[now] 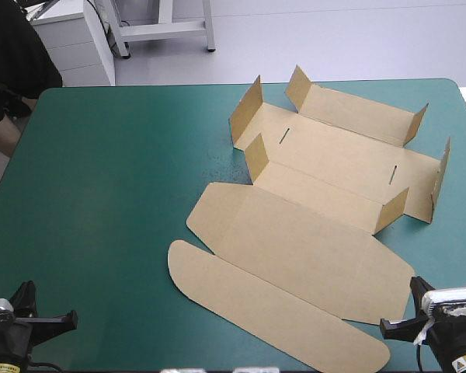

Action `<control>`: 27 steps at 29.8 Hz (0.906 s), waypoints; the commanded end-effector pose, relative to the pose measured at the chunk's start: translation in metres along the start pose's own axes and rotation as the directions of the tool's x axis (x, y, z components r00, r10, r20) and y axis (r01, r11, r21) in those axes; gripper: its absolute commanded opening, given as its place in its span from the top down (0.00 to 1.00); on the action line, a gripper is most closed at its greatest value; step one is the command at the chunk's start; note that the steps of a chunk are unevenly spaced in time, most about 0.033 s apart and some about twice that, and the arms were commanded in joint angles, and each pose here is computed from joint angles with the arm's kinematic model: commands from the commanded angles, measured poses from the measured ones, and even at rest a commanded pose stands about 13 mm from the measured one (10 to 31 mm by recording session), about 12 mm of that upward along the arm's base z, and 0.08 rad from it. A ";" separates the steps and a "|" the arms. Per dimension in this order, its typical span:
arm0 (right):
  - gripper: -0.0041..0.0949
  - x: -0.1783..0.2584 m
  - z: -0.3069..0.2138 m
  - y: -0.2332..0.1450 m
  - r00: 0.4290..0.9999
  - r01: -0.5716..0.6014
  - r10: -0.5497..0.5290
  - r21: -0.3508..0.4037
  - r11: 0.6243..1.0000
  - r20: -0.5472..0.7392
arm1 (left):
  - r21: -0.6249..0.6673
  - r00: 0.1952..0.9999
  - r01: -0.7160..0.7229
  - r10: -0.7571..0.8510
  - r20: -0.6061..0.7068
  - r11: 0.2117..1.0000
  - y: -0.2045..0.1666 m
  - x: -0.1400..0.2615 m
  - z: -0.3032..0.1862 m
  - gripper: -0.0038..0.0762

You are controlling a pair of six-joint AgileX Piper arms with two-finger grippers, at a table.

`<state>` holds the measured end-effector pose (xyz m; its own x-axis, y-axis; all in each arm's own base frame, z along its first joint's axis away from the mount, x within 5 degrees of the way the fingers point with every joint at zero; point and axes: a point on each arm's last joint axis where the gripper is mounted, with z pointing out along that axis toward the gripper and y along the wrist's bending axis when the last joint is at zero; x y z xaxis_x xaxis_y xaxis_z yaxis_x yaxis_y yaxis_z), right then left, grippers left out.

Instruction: Fold the box

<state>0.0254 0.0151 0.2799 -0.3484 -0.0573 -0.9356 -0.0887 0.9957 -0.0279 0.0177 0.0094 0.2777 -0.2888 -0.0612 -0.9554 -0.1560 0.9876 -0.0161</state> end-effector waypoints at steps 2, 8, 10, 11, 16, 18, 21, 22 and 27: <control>0.98 -0.014 -0.003 -0.001 0.997 0.000 -0.001 0.012 1.000 0.083 | 0.012 0.997 -0.001 0.000 0.076 1.000 -0.001 -0.013 -0.001 0.96; 0.98 -0.014 -0.003 -0.001 0.997 0.000 -0.001 0.012 1.000 0.083 | 0.012 0.997 -0.001 0.000 0.076 1.000 -0.001 -0.013 -0.001 0.96; 0.98 -0.014 -0.003 -0.001 0.997 0.000 -0.001 0.012 1.000 0.083 | 0.012 0.997 -0.001 0.000 0.076 1.000 -0.001 -0.013 -0.001 0.96; 0.98 -0.014 -0.003 -0.001 0.997 0.000 -0.001 0.012 1.000 0.083 | 0.012 0.997 -0.001 0.000 0.076 1.000 -0.001 -0.013 -0.001 0.96; 0.94 -0.014 -0.003 -0.001 0.997 0.000 -0.001 0.012 1.000 0.083 | 0.012 0.997 -0.001 0.000 0.076 1.000 -0.001 -0.013 -0.001 0.96; 0.87 -0.014 -0.003 -0.001 0.997 0.000 -0.001 0.012 1.000 0.083 | 0.012 0.997 -0.001 0.000 0.076 1.000 -0.001 -0.013 -0.001 0.96; 0.71 -0.014 -0.003 -0.001 0.997 0.000 -0.001 0.012 1.000 0.083 | 0.012 0.997 -0.001 0.000 0.076 1.000 -0.001 -0.013 -0.001 0.96; 0.62 -0.014 -0.003 -0.001 0.997 0.000 -0.001 0.012 1.000 0.083 | 0.013 0.997 0.001 -0.002 0.076 1.000 -0.001 -0.013 -0.001 0.96; 0.32 -0.014 -0.003 -0.001 0.997 -0.001 0.000 0.012 1.000 0.083 | 0.013 0.997 0.001 -0.002 0.076 1.000 -0.001 -0.013 -0.001 0.96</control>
<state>0.0254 0.0151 0.2799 -0.3484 -0.0573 -0.9356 -0.0887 0.9957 -0.0279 0.0177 0.0094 0.2777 -0.2888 -0.0612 -0.9554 -0.1560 0.9876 -0.0161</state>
